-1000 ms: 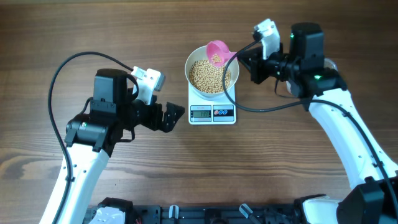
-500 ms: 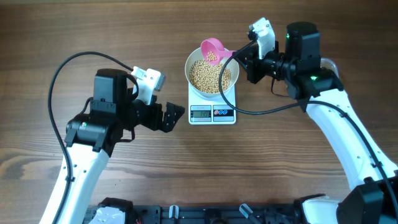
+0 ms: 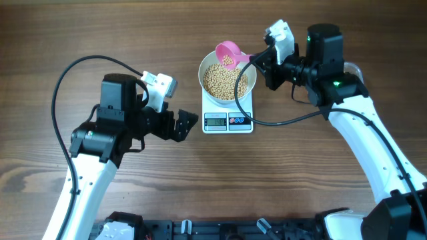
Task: Scoop item into bowl and weigh 150g on scale
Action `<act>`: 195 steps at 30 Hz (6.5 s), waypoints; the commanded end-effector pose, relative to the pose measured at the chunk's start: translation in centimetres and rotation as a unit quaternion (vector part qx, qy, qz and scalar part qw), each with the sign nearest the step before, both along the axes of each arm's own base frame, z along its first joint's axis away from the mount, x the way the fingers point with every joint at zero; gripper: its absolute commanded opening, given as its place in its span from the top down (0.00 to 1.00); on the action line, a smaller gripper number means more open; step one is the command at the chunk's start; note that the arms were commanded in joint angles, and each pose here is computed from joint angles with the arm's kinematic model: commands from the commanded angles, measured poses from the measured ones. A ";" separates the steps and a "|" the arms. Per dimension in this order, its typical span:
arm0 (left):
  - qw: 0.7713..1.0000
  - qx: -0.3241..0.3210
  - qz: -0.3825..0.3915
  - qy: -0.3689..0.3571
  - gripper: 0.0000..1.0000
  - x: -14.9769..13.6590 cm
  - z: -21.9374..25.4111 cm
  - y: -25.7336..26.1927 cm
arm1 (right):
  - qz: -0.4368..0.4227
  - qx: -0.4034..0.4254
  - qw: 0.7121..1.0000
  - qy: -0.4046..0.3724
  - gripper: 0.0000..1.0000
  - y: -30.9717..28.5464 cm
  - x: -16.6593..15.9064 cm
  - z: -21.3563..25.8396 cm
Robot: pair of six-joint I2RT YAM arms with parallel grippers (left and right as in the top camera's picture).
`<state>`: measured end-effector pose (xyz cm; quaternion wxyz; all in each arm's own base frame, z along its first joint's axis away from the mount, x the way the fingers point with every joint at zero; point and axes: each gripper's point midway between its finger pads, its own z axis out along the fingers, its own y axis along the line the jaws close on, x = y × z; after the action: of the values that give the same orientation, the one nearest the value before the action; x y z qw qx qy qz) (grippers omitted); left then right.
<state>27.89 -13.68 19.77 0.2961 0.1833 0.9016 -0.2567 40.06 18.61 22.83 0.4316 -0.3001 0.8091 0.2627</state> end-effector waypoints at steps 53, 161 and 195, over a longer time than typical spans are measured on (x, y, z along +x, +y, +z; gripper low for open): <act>1.000 -0.007 0.001 0.004 0.00 0.1 0.0 0.0 | 0.045 -0.081 0.993 -0.071 0.96 0.5 -0.1 -0.2; 1.000 -0.007 0.001 0.004 0.00 0.1 0.0 0.0 | -0.034 0.014 0.999 0.001 0.96 0.5 0.8 1.0; 1.000 -0.007 0.001 0.004 0.00 0.1 0.0 0.0 | 0.042 -0.066 0.995 -0.056 0.96 0.7 0.1 -0.6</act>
<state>27.89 -13.68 19.77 0.2961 0.1833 0.9016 -0.2567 40.01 19.01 21.79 0.4366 -0.3561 0.7985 0.2119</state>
